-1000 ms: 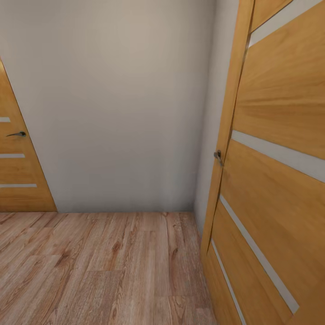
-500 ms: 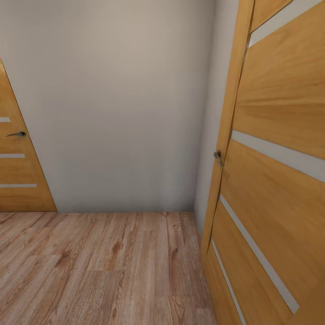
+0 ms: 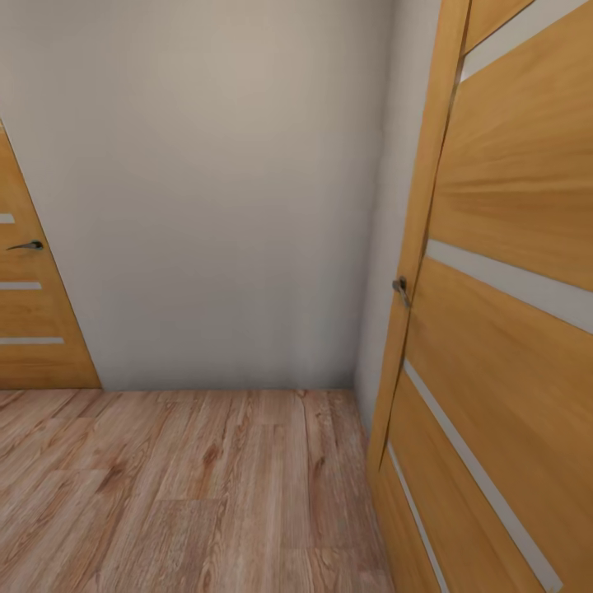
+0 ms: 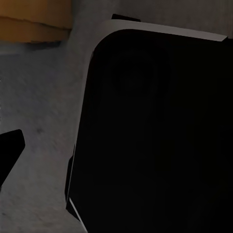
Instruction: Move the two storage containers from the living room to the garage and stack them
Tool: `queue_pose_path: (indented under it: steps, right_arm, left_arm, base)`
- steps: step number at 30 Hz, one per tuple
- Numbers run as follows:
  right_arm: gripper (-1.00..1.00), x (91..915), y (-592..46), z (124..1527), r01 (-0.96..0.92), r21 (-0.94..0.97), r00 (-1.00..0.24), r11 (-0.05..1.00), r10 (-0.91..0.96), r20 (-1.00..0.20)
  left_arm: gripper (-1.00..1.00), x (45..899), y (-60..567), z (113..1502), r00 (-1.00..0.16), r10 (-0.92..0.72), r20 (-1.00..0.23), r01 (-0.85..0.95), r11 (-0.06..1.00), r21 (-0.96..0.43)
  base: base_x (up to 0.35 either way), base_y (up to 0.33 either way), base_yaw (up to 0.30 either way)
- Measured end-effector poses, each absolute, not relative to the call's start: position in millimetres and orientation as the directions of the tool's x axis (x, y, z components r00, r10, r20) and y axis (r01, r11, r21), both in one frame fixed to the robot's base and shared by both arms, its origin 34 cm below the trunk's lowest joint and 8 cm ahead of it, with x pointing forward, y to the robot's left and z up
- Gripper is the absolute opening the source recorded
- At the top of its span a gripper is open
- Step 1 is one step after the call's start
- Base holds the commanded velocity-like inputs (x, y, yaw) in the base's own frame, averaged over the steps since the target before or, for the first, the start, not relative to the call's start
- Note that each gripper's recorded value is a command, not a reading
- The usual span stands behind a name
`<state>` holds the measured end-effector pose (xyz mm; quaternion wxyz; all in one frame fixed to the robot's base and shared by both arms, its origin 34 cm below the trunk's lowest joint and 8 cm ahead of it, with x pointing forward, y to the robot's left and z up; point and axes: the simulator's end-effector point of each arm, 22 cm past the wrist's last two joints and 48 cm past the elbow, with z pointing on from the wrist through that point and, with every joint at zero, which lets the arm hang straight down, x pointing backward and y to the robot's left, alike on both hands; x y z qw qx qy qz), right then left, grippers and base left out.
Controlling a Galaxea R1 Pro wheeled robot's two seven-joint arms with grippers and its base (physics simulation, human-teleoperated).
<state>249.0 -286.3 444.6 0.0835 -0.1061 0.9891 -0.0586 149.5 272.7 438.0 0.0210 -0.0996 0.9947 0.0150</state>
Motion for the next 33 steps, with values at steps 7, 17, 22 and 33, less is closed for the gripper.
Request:
queue_pose_path:
  steps: [7, 17, 22, 33]
  right_arm:
    - [1.00, 249.1, -286.8, 444.5, -0.201, -0.134, -0.963, 0.970, -0.221, -0.153]
    - [1.00, 250.2, -290.7, 444.8, -0.209, -0.140, -0.961, 0.968, -0.230, -0.154]
    - [1.00, 250.5, -290.8, 444.8, -0.209, -0.141, -0.961, 0.968, -0.230, -0.155]
    - [1.00, 250.8, -291.7, 444.9, -0.211, -0.142, -0.960, 0.967, -0.232, -0.156]
  left_arm:
    - [1.00, 149.8, 273.1, 438.0, -0.979, -0.198, -0.045, -0.199, 0.980, 0.027]
    - [1.00, 149.8, 273.1, 438.0, -0.979, -0.197, -0.046, -0.199, 0.980, 0.027]
    - [1.00, 149.7, 273.0, 437.9, -0.979, -0.197, -0.045, -0.199, 0.980, 0.027]
    - [1.00, 149.4, 273.0, 438.0, -0.979, -0.197, -0.045, -0.198, 0.980, 0.027]
  base:
    - [0.109, 0.000, 0.000]
    - [0.003, 0.000, 0.075]
    - [0.000, 0.000, 0.112]
    - [0.000, 0.000, 0.064]
